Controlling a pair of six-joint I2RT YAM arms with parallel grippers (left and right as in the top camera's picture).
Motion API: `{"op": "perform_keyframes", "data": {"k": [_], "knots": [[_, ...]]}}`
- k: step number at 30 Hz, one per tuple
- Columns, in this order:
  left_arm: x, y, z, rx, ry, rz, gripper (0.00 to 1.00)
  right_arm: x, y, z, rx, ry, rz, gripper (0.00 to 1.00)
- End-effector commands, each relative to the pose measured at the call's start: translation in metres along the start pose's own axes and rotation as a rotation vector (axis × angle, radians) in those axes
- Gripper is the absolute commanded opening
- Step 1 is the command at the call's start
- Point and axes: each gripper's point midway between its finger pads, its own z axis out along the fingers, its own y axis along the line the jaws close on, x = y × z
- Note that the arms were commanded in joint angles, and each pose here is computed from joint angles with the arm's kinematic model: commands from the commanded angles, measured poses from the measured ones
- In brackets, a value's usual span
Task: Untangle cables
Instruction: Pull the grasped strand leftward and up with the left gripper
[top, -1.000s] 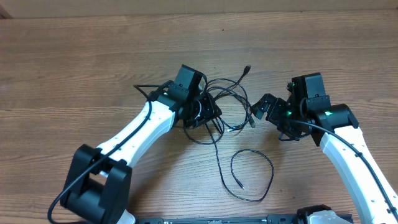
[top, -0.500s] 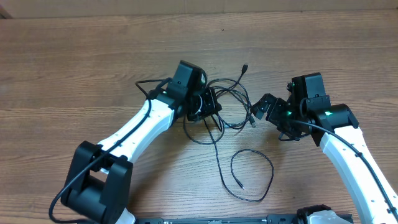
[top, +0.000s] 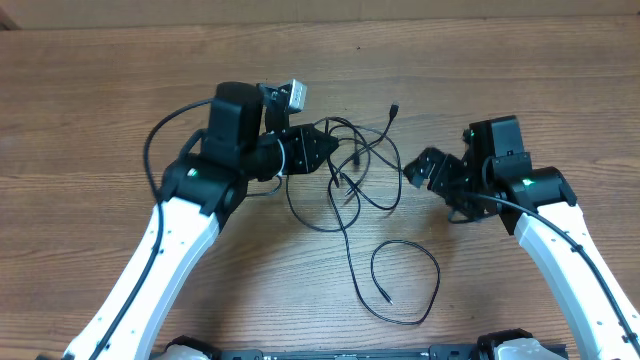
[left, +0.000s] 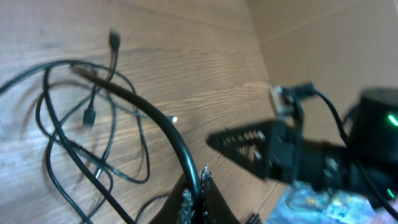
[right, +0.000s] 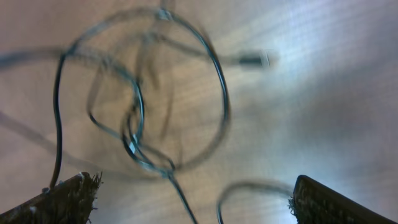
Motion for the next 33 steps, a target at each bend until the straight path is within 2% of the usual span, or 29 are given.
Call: {"op": "perform_keyframes", "data": {"k": [1, 5, 13, 17, 21, 28, 33], "knots": [[-0.006, -0.016, -0.021, 0.004, -0.055, 0.140, 0.04, -0.016, 0.004, -0.007, 0.002, -0.072, -0.021, 1.00], [-0.003, -0.017, -0.036, -0.038, -0.078, 0.174, 0.04, -0.013, 0.007, -0.007, -0.017, -0.055, -0.013, 1.00], [-0.006, -0.006, -0.046, -0.077, -0.090, 0.146, 0.04, 0.008, 0.061, -0.016, -0.309, 0.102, 0.033, 1.00], [-0.009, -0.036, -0.047, 0.074, -0.092, 0.206, 0.04, 0.022, 0.075, -0.016, -0.336, 0.168, 0.128, 0.98], [-0.010, -0.072, -0.053, 0.257, -0.089, 0.297, 0.04, 0.039, 0.094, -0.003, -0.335, 0.184, 0.047, 0.99], [0.011, -0.113, -0.070, 0.510, 0.005, 0.393, 0.04, 0.026, 0.119, 0.031, -0.303, 0.031, -0.043, 1.00], [0.015, -0.141, -0.091, 0.672, 0.025, 0.482, 0.05, -0.002, 0.107, 0.057, -0.217, -0.091, -0.025, 1.00]]}}
